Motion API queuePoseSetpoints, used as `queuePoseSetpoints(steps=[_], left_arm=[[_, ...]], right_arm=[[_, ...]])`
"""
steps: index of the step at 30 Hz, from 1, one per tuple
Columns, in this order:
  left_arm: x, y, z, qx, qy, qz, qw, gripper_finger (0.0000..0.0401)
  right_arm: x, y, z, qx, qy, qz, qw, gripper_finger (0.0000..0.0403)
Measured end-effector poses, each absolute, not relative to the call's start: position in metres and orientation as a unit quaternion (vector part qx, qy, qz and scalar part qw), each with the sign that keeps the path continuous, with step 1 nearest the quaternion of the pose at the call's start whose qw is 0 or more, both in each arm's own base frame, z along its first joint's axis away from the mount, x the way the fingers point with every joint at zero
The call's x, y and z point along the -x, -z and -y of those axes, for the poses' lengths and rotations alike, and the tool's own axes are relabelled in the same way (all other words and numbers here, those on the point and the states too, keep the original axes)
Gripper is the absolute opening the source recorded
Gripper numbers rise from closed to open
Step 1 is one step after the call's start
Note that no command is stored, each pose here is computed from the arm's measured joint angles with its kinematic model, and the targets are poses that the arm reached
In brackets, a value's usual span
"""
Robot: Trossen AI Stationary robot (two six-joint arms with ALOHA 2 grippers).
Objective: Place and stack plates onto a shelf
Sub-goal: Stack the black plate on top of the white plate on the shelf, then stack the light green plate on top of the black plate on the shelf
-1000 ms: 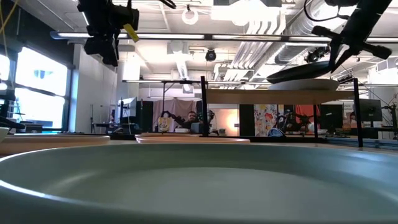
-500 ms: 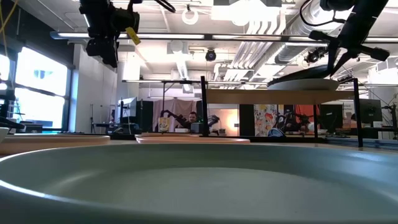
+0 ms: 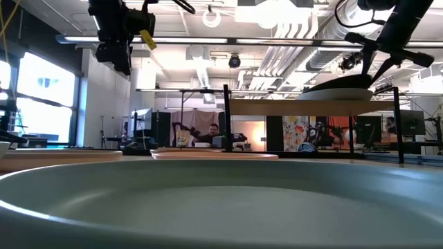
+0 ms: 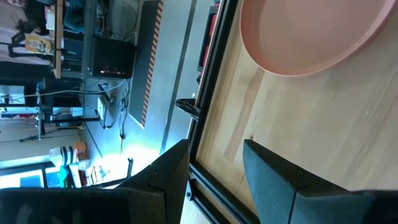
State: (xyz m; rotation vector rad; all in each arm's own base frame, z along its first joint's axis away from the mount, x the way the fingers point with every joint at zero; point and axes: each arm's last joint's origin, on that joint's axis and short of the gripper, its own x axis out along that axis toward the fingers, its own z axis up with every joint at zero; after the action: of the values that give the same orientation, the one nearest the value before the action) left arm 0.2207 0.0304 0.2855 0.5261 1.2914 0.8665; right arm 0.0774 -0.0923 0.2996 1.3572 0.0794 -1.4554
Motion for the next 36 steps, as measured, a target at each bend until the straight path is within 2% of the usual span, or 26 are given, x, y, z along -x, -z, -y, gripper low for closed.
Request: queuePoseSetpoints(steps=[20, 27, 31, 36], left_arm=[[-0.221, -0.284, -0.029, -0.214, -0.366, -0.586, 0.691, 0.0141], [-0.221, -0.284, -0.029, -0.211, -0.368, -0.584, 0.692, 0.0141], [-0.221, -0.283, -0.028, -0.177, -0.354, -0.59, 0.704, 0.0141], [-0.22, -0.279, -0.024, -0.092, -0.319, -0.609, 0.721, 0.0141]], right_arm=[[-0.065, -0.308, 0.078, -0.555, 0.583, -0.027, 0.592, 0.0078], [-0.067, -0.307, 0.079, -0.555, 0.581, -0.036, 0.595, 0.0078], [-0.072, -0.311, 0.079, -0.567, 0.521, -0.059, 0.636, 0.0078], [-0.084, -0.318, 0.078, -0.609, 0.381, -0.083, 0.691, 0.0078]])
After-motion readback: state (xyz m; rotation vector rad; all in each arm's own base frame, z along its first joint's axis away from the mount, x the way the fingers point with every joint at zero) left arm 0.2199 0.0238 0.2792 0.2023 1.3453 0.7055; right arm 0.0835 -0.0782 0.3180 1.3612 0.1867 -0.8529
